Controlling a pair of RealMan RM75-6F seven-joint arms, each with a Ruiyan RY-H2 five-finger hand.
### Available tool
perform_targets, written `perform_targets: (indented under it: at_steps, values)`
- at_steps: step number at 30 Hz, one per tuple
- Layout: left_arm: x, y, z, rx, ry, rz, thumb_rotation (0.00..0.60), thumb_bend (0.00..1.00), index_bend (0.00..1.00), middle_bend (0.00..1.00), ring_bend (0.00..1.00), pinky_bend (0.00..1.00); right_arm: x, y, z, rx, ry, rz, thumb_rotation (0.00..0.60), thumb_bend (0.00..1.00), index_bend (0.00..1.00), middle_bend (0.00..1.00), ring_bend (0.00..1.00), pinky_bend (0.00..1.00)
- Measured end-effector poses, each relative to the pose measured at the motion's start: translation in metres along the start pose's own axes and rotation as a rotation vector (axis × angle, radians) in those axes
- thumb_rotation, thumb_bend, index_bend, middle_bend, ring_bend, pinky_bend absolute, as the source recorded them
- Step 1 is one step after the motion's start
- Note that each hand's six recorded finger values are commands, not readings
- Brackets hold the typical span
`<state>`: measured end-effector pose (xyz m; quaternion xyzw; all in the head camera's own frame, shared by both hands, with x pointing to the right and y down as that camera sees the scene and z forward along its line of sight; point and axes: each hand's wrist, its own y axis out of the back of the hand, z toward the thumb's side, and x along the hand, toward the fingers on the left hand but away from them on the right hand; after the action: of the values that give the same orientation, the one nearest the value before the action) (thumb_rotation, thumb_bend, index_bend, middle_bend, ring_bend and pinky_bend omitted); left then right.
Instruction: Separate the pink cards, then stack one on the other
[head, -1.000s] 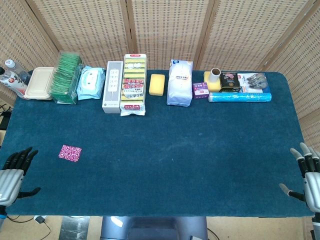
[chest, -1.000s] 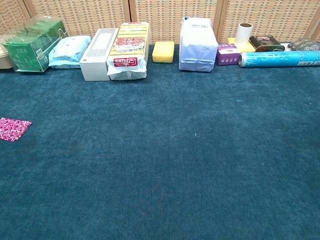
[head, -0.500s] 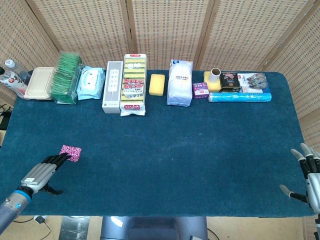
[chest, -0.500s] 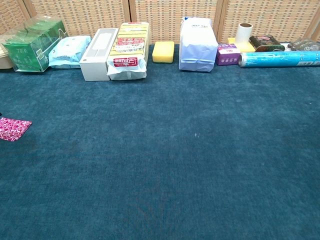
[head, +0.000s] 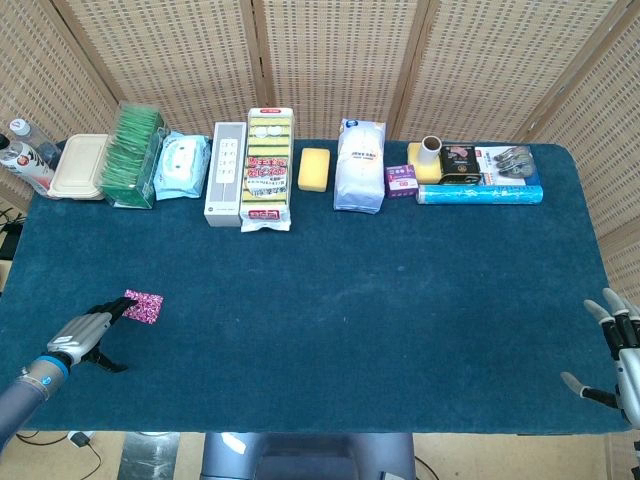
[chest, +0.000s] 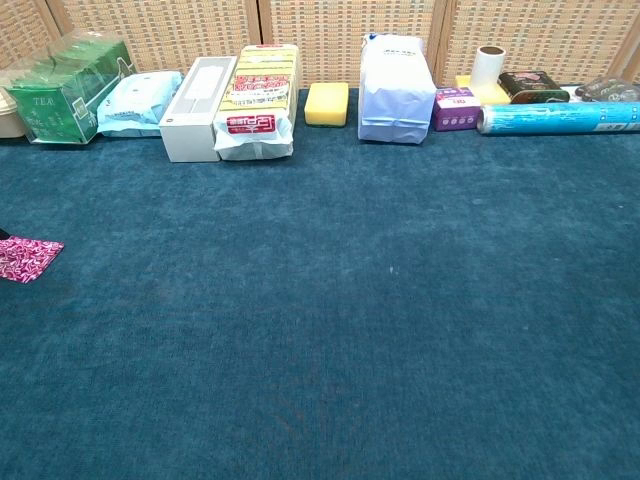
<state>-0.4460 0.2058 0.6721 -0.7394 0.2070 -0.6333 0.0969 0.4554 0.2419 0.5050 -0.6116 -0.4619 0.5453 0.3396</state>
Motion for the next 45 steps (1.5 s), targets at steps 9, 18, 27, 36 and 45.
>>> perform_targets:
  at_steps: [9,18,27,36,45]
  values:
    - [0.012,-0.005,0.008,-0.028,-0.005,-0.039,0.6,0.04,0.0,0.0,0.0,0.03,0.0,0.0,0.0,-0.011,0.002,0.003,0.6,0.0,0.1,0.0,0.0,0.0]
    - [0.017,-0.004,0.018,-0.031,-0.011,-0.064,0.6,0.04,0.0,0.0,0.0,0.03,0.001,0.002,-0.001,-0.022,0.002,0.005,0.6,0.0,0.1,0.0,0.0,0.0]
    - [0.02,0.0,0.038,-0.017,-0.033,-0.084,0.6,0.05,0.0,0.0,0.0,0.03,0.002,0.003,-0.001,-0.027,0.002,0.007,0.6,0.0,0.1,0.0,0.0,0.0]
    - [0.023,0.0,0.063,0.012,-0.07,-0.097,0.6,0.04,0.0,0.0,0.0,0.03,0.002,0.004,-0.002,-0.032,0.002,0.006,0.6,0.0,0.1,0.0,0.0,0.0]
    - [0.025,-0.004,0.078,0.032,-0.084,-0.099,0.6,0.05,0.0,0.0,0.0,0.07,0.003,0.005,-0.002,-0.037,0.002,0.003,0.6,0.0,0.1,0.0,0.0,0.0]
